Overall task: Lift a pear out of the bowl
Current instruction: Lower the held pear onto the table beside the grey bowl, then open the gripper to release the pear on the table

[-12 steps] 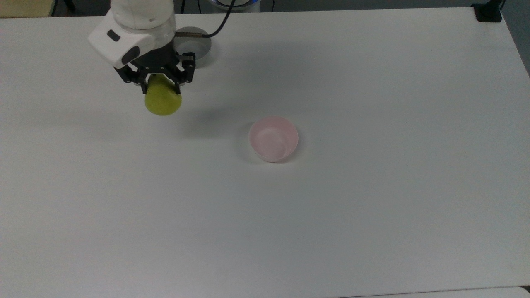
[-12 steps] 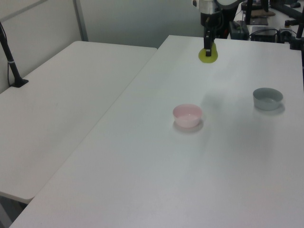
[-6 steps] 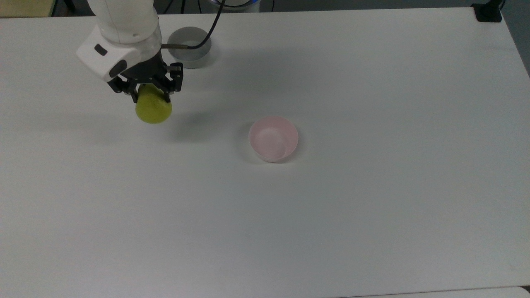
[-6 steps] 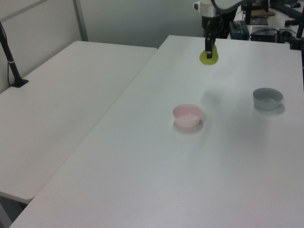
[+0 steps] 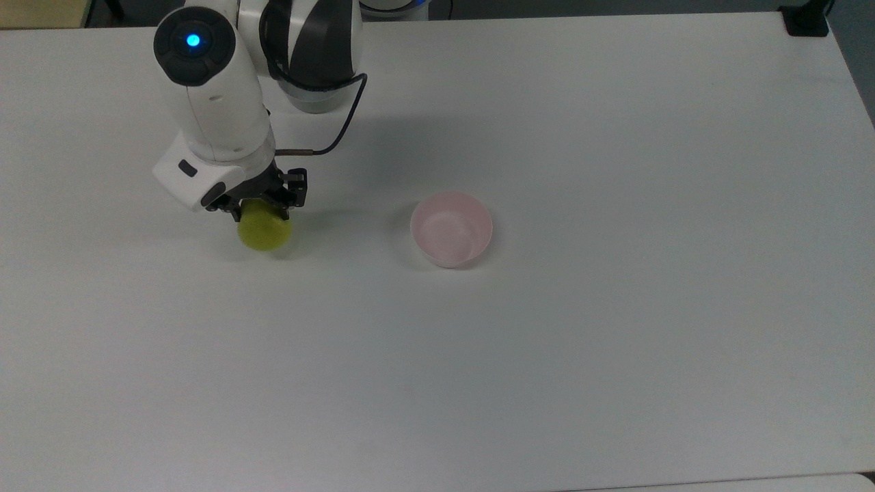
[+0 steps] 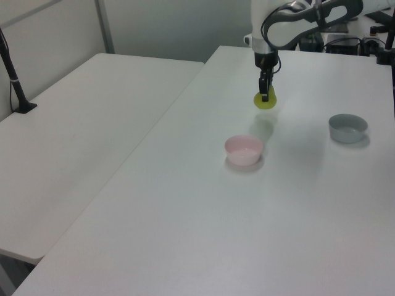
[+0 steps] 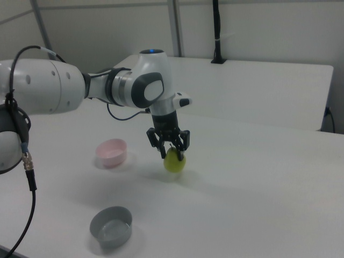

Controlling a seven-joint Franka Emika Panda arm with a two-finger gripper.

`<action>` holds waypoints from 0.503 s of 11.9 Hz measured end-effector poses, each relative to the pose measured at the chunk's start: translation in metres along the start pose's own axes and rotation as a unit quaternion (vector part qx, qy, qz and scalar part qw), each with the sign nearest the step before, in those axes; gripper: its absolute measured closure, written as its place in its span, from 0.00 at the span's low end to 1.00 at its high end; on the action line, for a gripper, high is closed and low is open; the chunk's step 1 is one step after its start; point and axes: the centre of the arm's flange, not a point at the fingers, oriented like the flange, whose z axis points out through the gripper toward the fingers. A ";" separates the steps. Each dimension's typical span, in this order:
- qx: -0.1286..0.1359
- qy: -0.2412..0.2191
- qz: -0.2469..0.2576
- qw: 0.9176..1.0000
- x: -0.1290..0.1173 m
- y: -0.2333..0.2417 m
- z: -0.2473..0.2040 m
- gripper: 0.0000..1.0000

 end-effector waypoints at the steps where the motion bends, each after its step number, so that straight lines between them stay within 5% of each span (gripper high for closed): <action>1: 0.001 0.000 -0.001 1.000 0.003 -0.001 0.010 0.37; 6: 0.003 -0.004 -0.002 1.000 0.006 -0.002 0.026 0.37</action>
